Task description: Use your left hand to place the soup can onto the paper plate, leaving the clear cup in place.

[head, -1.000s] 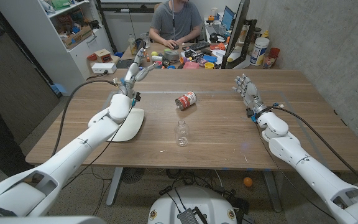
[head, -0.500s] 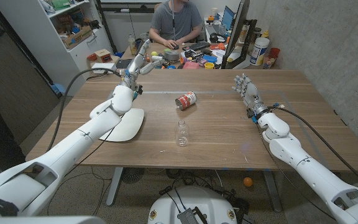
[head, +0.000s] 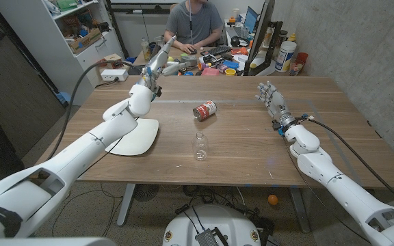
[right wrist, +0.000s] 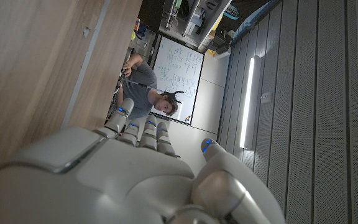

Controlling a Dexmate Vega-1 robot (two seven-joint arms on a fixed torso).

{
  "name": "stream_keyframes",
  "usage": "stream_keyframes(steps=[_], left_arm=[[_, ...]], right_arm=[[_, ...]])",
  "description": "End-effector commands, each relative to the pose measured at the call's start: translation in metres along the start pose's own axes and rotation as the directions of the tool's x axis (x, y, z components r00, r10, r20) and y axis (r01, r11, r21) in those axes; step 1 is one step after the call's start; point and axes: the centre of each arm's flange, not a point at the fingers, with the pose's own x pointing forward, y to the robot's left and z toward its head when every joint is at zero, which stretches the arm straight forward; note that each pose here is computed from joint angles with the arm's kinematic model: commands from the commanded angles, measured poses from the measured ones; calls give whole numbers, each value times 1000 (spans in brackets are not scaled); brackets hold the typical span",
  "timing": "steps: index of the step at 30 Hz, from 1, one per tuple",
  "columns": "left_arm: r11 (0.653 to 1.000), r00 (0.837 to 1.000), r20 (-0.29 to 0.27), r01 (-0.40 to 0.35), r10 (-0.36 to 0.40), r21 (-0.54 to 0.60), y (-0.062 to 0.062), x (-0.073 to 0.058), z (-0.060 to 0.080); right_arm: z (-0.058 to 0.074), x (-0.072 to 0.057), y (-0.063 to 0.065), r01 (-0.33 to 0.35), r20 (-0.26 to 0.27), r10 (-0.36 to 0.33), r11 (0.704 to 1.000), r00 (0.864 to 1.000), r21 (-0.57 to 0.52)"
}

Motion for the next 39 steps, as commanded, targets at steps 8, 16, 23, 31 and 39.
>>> stream_keyframes(steps=[8,16,23,31,39], left_arm=[[986,994,57,82,-91,146,-5,20,33],[966,988,67,123,-141,226,-12,23,42],[947,980,87,149,-180,285,-22,26,50],[929,970,102,179,-222,323,-28,29,58],[897,955,112,211,-274,389,-34,29,69]], right_arm=[[22,3,4,-32,58,35,999,998,-41],[25,5,8,-47,69,50,998,996,-46],[27,4,9,-46,78,50,998,996,-49],[28,3,9,-45,82,49,998,995,-46],[29,3,10,-45,86,49,998,995,-46]])
